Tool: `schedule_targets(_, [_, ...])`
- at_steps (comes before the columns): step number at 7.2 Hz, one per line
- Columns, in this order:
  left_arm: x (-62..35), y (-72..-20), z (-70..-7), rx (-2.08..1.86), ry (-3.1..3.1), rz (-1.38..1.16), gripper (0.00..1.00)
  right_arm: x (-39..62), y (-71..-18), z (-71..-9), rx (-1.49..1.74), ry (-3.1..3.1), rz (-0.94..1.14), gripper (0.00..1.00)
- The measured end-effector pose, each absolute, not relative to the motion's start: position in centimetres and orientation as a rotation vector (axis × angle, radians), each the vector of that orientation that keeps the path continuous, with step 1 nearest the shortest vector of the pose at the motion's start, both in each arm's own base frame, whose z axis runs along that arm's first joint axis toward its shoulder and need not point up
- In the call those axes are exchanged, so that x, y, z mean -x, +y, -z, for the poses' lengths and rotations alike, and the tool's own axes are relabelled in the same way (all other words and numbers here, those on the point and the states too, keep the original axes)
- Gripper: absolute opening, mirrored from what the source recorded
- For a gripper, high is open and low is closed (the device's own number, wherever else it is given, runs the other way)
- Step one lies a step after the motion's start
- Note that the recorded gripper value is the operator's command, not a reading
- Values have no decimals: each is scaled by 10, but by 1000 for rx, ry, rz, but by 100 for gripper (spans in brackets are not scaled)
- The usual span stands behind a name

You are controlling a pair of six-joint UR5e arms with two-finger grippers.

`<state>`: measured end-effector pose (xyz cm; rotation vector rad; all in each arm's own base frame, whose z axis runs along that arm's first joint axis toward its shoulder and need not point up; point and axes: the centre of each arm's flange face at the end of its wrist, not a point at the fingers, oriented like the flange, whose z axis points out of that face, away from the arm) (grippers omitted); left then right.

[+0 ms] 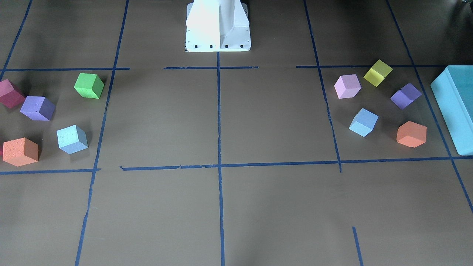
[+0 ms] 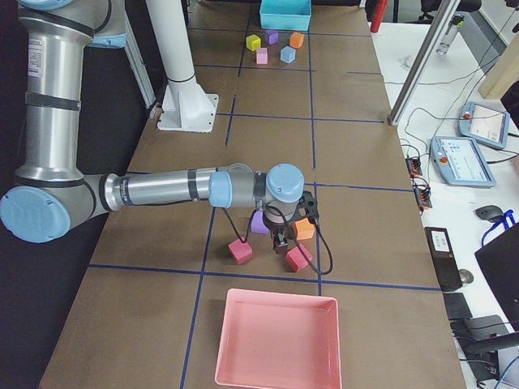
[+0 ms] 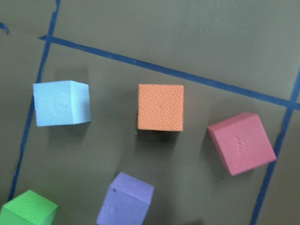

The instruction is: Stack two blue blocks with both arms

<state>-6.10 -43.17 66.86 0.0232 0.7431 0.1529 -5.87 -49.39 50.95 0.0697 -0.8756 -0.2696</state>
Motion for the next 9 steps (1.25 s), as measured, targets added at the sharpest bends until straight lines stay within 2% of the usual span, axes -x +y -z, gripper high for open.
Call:
schedule_targets(2, [60,-432,-669,-22,743,-156,100,137,-519,-454,-62,-827,270,100])
schedule_targets(4, [59,-432,-669,-21,743,-158,100,206,-527,-425,-89,-764,326,100])
schedule_targets(9, [58,-433,-670,-19,743,-158,100,282,-532,-482,-117,-745,369,100])
